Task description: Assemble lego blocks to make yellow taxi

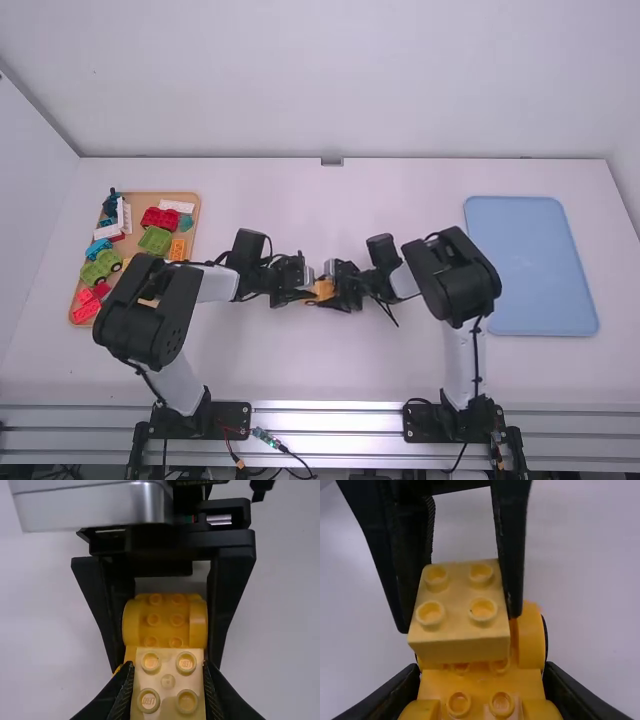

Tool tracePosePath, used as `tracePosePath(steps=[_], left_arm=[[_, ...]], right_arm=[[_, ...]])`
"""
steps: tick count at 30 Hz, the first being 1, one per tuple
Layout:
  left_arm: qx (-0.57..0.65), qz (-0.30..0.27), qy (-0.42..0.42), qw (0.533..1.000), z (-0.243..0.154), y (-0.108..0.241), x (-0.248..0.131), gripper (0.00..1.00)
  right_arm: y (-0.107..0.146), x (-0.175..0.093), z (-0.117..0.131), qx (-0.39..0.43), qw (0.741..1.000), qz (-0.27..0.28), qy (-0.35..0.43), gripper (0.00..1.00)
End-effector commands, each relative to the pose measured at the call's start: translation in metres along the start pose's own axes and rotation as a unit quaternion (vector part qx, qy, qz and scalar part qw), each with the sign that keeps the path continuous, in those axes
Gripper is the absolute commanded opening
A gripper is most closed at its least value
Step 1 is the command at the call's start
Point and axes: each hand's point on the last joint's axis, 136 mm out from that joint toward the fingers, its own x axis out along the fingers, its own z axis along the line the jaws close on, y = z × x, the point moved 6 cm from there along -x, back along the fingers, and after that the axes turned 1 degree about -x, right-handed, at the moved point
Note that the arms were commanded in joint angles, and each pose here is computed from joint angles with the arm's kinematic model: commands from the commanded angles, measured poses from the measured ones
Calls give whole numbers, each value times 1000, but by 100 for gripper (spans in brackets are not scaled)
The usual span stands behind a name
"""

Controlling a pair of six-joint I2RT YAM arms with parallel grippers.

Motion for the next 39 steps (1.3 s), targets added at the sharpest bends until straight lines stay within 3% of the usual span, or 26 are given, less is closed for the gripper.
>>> tracePosePath(steps=[1,32,33,34,36,37,39], left_arm=[[9,-2,3,1000,1,-1,1,2],[-1,2,9,1000,-3,2,1,2],[-1,2,9,1000,-3,2,1,5],[-1,2,9,1000,-2,2,1,15],[-1,3,9,1000,-2,2,1,25],[0,2,9,1000,-2,2,1,36],[-1,3,9,1000,-2,2,1,43]], right_arm=[[4,3,0,9,1000,6,-3,56],[5,3,2,12,1000,6,-8,58],[5,3,2,12,1000,6,-8,58],[5,3,2,13,1000,6,-8,58],[5,3,2,12,1000,6,-8,58],[5,3,2,12,1000,6,-8,58],[5,3,2,12,1000,6,-8,58]])
